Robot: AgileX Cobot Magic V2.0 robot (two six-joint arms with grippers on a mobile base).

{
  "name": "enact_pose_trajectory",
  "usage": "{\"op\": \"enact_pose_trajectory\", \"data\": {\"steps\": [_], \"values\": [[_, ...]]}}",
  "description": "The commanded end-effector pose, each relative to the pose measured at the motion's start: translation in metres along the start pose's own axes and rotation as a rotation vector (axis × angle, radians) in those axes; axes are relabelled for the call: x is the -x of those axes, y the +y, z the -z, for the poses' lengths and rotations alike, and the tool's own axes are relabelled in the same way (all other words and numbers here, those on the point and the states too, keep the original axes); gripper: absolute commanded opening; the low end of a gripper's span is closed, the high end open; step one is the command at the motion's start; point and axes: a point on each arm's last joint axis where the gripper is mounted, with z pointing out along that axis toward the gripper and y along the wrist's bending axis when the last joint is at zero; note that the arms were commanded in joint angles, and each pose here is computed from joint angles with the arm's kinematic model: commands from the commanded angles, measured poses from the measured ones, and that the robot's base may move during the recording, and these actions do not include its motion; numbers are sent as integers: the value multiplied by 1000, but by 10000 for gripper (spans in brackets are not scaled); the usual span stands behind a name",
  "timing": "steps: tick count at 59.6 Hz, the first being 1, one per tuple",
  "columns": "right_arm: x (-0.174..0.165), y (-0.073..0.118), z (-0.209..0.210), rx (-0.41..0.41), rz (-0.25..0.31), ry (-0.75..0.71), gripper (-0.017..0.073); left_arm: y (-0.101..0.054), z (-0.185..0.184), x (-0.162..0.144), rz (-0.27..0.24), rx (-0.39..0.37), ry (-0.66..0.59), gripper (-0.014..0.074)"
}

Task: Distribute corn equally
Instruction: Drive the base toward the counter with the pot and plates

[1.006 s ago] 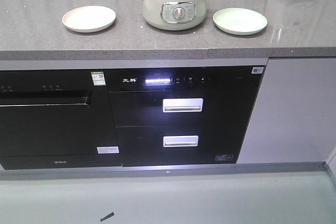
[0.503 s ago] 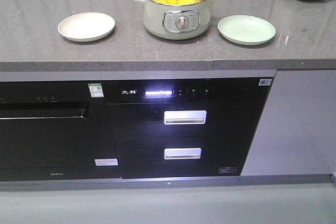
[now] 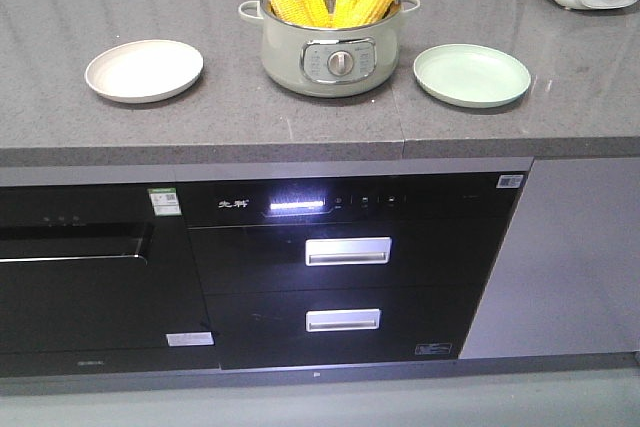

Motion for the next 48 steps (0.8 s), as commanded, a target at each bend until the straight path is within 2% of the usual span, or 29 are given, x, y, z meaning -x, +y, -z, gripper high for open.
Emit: {"op": "enact_pose_trajectory", "data": {"steps": [1,48], "values": [[1,1,0,19,18,-58,-2,-2,3,16,18,-16,-118,-6],[1,1,0,19,18,-58,-2,-2,3,16,18,-16,-118,-6]]}}
